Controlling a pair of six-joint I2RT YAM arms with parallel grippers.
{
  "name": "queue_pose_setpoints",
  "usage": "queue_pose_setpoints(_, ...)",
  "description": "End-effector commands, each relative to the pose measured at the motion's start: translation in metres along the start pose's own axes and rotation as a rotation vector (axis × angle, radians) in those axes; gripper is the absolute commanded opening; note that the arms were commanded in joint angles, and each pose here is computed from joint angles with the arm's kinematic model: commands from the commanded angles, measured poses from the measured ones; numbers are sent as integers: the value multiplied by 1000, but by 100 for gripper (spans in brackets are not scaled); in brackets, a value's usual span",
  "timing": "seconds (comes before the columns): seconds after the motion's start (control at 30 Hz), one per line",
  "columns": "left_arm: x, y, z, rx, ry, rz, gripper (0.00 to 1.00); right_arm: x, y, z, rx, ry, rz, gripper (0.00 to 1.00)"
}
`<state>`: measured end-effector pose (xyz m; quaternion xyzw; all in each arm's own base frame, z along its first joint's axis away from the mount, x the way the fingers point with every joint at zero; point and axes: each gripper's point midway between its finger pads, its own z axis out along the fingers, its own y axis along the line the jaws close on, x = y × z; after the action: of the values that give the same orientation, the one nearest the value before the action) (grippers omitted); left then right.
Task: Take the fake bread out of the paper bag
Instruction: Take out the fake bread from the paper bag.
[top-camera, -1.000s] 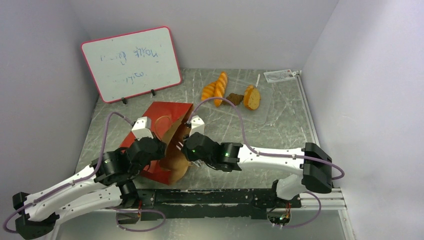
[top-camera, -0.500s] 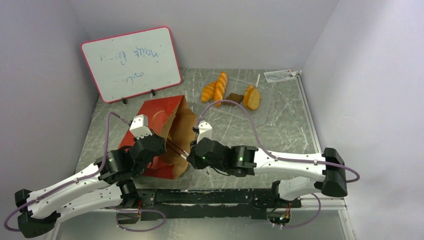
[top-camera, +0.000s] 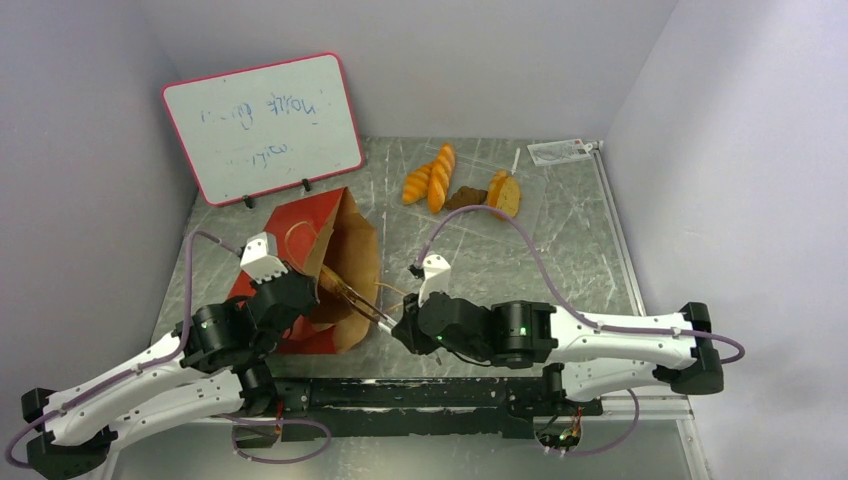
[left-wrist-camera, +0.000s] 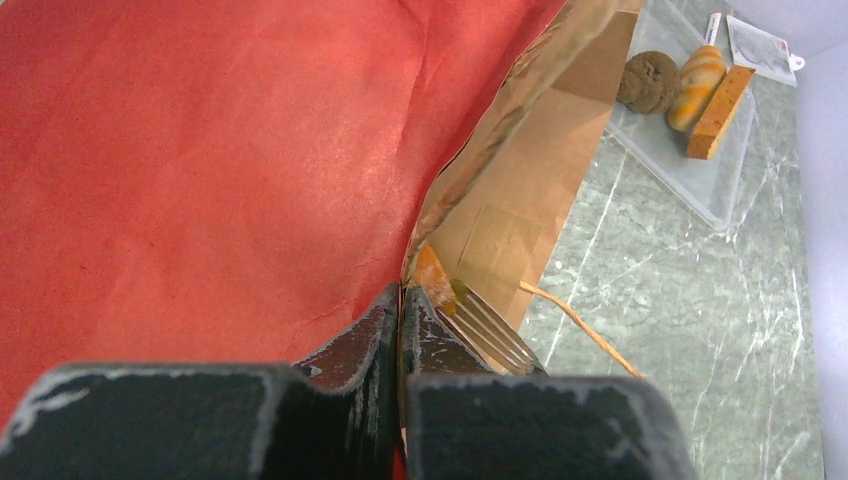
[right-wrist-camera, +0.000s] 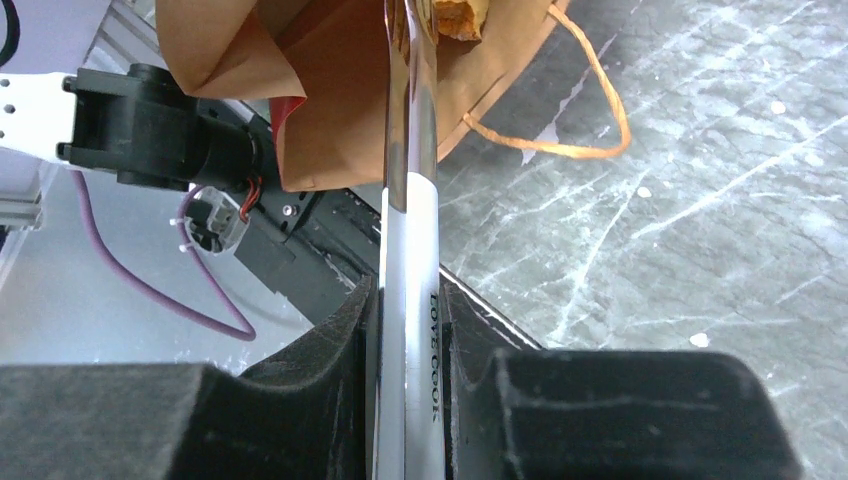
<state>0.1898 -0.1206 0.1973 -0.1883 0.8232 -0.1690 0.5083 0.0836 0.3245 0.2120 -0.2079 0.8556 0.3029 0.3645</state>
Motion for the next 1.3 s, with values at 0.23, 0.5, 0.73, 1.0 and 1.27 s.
queue_pose_setpoints(0.23,-27,17,-7,-93,-101,-96,7,-24,9,-40,-18,-78,51,0)
queue_pose_setpoints(0.5,-34,22,-11,-106,-125,-126,7,-33,26,-58,-53,-117,48,0)
queue_pose_setpoints(0.73,-30,25,-12,-120,-99,-118,7,-47,31,-67,-43,-160,46,0)
queue_pose_setpoints(1.0,-25,27,-13,-111,-79,-119,7,-76,22,-82,16,-244,59,0)
queue_pose_setpoints(1.27,-21,28,-15,-102,-54,-108,7,-118,1,-104,154,-378,50,0)
